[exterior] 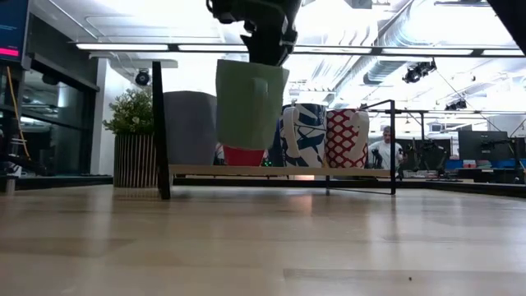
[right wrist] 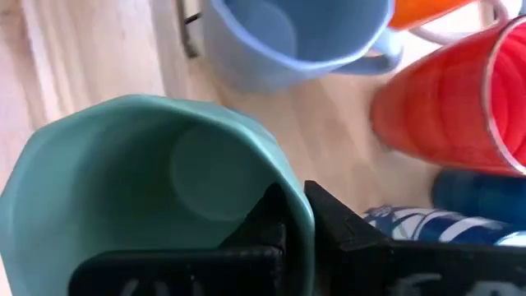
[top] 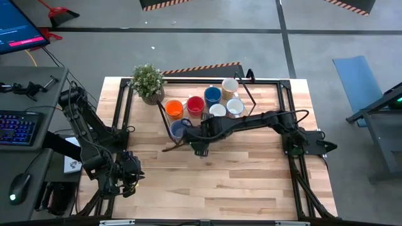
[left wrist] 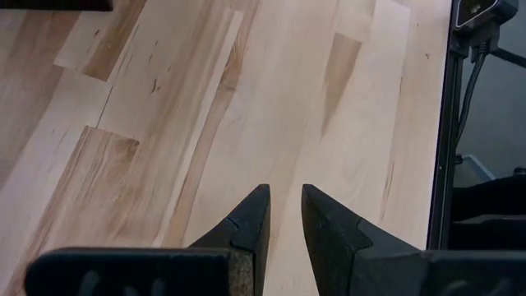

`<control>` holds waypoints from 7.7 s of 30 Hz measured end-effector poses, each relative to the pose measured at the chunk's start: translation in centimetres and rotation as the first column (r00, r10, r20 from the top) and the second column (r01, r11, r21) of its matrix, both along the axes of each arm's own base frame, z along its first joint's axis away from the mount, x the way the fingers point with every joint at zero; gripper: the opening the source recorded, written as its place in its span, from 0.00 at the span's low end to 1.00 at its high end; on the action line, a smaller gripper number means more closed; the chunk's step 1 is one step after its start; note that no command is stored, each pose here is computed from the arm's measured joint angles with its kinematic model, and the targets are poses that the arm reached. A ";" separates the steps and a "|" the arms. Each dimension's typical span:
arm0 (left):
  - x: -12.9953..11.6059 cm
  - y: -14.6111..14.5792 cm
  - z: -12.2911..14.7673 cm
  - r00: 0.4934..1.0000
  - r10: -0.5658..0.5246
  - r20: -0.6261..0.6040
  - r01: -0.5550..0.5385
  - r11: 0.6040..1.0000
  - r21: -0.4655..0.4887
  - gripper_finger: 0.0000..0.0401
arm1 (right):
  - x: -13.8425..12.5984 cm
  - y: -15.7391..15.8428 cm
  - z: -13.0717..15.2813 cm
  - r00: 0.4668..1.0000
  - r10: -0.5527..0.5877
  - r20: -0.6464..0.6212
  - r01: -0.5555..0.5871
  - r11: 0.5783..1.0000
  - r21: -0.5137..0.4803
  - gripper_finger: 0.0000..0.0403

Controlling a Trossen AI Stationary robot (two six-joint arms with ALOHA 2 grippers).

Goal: Place coffee mugs
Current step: Put the green mug on the shelf, then return to Home Position

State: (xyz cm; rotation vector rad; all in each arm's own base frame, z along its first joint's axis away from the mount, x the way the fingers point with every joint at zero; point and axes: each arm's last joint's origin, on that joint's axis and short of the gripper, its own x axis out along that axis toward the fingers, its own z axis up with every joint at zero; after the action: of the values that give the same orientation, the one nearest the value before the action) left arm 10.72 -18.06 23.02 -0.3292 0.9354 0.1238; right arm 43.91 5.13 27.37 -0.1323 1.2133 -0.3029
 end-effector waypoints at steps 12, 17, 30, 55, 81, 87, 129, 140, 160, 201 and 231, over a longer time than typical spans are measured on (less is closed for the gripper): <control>0.0 0.0 0.0 1.000 -0.001 0.000 0.001 1.000 0.000 0.15 | 0.4 -4.5 0.1 0.999 -0.036 -0.014 0.035 0.999 -0.040 0.00; 0.0 0.0 0.0 1.000 0.000 0.000 0.000 1.000 0.000 0.15 | 0.6 -5.5 -0.5 0.999 -0.031 -0.031 0.030 0.999 -0.016 0.00; 0.0 0.0 0.0 1.000 0.005 0.010 -0.005 1.000 0.002 0.15 | 1.4 -7.4 -1.7 0.998 -0.038 -0.040 0.038 0.999 -0.004 0.00; 0.1 0.0 0.1 0.998 0.037 0.041 -0.036 0.999 -0.006 0.15 | 1.4 -9.0 -1.2 0.997 -0.075 -0.004 0.075 0.997 -0.023 0.21; 0.1 0.0 0.1 1.000 0.008 0.025 -0.008 1.000 0.002 0.15 | -8.5 4.8 10.1 0.983 0.127 0.131 -0.128 0.992 -0.004 0.21; 0.1 -0.1 0.1 1.000 0.008 0.025 -0.008 1.000 0.000 0.15 | -12.3 7.8 8.2 0.956 0.142 0.256 -0.147 0.989 -0.002 0.21; 0.1 -0.1 0.1 1.000 0.008 0.025 -0.008 1.000 0.000 0.15 | -34.2 -2.5 -9.3 0.269 0.158 0.950 -0.402 0.915 -0.038 0.21; 0.1 -0.1 0.1 1.000 0.009 0.028 -0.009 1.000 -0.006 0.15 | -34.2 -4.7 -10.5 0.293 0.053 0.955 -0.351 0.935 0.056 0.21; 0.2 -0.2 0.2 0.999 0.009 0.035 -0.008 1.000 -0.020 0.15 | -34.1 -5.3 -10.6 0.299 -0.119 0.947 -0.285 0.936 0.208 0.21; -0.4 16.5 1.1 0.362 -0.107 0.926 -0.053 0.989 0.135 0.24 | -34.1 -5.3 -10.7 0.302 -0.119 0.946 -0.283 0.936 0.208 0.21; -1.0 18.3 -5.5 0.539 -0.111 0.835 -0.177 0.954 0.242 0.24 | -34.1 -5.3 -10.7 0.302 -0.119 0.946 -0.283 0.936 0.208 0.21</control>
State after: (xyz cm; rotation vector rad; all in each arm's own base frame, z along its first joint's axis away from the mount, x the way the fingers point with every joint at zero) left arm 9.68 0.24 17.48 -0.0827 -0.0907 0.1197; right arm 9.81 -0.20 16.71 0.2877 -0.0152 -0.0183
